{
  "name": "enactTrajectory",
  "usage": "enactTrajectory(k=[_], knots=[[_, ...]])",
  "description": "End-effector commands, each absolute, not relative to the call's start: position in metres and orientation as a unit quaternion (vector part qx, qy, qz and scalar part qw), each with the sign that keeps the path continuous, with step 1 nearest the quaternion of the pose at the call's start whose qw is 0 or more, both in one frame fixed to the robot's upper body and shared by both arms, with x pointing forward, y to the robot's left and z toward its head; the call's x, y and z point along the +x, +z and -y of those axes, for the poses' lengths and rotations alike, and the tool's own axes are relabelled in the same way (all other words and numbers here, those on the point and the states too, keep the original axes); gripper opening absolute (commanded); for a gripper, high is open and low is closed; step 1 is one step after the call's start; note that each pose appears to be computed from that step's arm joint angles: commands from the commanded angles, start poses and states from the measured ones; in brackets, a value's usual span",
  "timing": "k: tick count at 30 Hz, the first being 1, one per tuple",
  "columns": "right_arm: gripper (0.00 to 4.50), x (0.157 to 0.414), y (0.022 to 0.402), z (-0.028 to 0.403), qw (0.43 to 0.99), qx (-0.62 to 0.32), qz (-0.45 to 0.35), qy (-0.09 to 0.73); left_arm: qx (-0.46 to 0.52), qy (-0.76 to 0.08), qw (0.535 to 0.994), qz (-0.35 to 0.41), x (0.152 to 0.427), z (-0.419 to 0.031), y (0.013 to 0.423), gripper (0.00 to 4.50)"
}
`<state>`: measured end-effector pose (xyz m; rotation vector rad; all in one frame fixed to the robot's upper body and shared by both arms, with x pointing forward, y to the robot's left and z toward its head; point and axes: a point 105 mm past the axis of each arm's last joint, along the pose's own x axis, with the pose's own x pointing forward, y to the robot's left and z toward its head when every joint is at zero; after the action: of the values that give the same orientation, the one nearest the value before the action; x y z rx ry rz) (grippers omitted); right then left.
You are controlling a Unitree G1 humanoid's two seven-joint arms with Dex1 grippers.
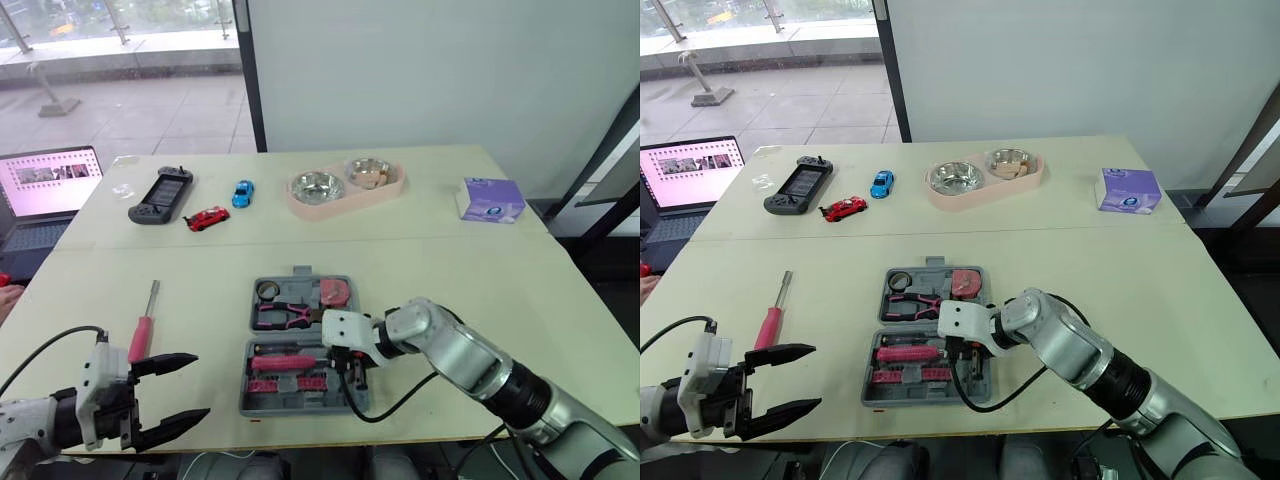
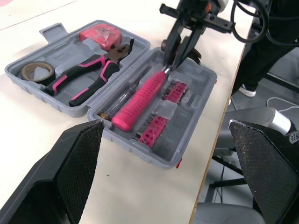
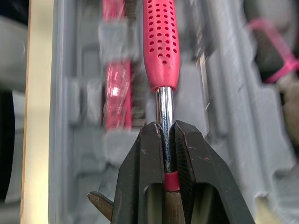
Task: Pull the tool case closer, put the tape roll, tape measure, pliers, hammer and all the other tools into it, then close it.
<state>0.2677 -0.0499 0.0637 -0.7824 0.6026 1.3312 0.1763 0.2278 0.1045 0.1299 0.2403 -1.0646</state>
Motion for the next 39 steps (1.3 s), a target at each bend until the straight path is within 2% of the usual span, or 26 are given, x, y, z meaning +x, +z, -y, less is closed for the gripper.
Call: enactTrajectory(k=[1,30,39], knots=[[0.03,0.269,0.076,0.045,0.676,-0.357,-0.259,0.590,0.066,-0.509,0.852,-0.102,0.175,-0.225,0.110,4.50],[0.03,0.266,0.094,0.025,0.667,-0.370,-0.284,0.581,0.064,-0.506,0.854,-0.102,0.174,-0.224,0.108,4.50],[0.03,0.262,0.087,0.024,0.662,-0.367,-0.298,0.581,0.063,-0.505,0.855,-0.102,0.175,-0.223,0.107,4.50]])
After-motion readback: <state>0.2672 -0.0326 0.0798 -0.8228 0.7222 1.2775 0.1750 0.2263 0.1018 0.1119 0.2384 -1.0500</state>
